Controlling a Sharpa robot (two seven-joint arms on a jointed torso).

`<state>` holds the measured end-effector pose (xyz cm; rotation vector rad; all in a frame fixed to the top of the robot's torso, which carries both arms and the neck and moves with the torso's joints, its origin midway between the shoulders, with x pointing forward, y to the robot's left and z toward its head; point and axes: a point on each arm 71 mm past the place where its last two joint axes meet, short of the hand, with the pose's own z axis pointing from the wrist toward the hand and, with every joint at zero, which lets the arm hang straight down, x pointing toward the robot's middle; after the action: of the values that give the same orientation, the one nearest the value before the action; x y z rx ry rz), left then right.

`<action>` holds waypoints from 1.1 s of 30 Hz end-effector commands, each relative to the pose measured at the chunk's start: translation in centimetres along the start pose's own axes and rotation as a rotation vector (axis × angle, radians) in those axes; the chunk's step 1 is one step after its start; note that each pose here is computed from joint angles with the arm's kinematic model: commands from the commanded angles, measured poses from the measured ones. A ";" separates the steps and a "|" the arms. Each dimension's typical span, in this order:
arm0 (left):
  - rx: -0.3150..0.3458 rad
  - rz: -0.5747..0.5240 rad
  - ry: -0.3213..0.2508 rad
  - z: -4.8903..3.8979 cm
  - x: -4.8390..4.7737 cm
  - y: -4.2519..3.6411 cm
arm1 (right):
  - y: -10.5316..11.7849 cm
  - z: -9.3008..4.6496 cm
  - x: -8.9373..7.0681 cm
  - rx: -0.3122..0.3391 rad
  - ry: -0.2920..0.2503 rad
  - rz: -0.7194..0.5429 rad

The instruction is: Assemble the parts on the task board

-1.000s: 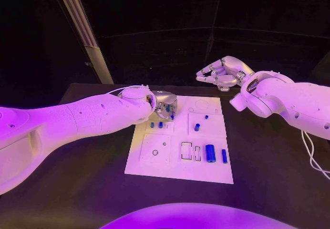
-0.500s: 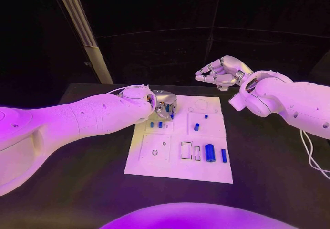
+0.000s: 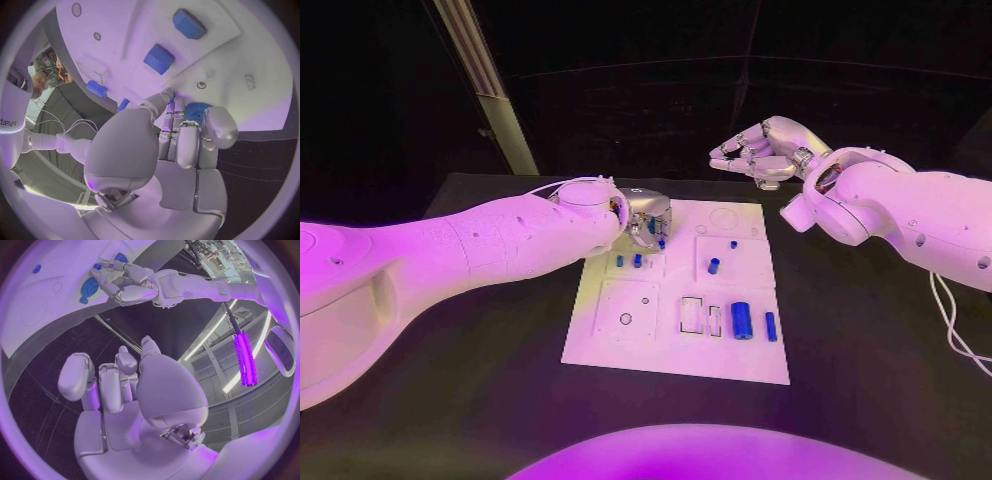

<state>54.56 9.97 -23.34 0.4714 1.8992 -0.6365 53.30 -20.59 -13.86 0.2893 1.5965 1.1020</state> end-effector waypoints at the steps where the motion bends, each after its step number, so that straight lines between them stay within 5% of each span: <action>1: -0.006 0.006 -0.005 -0.10 0.30 0.19 | 0.2 0.1 0.0 -0.013 0.006 0.000; 8: -0.001 -0.015 -0.078 -0.72 -0.21 0.37 | 0.1 0.0 -0.1 -0.011 0.005 0.000; 17: 0.002 -0.084 -0.144 -2.08 -2.23 0.52 | 0.1 0.0 -0.2 -0.009 0.003 -0.001; 23: -0.028 -0.110 -0.123 -3.25 -2.77 1.72 | 0.0 -0.1 -0.2 -0.006 0.003 -0.002; 33: -0.076 -0.123 -0.045 -4.69 -2.23 3.49 | -0.1 -0.1 -0.3 -0.003 0.001 -0.002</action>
<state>54.23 15.40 -20.24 0.2992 1.8547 -0.6592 53.38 -20.91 -13.90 0.2928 1.5977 1.0953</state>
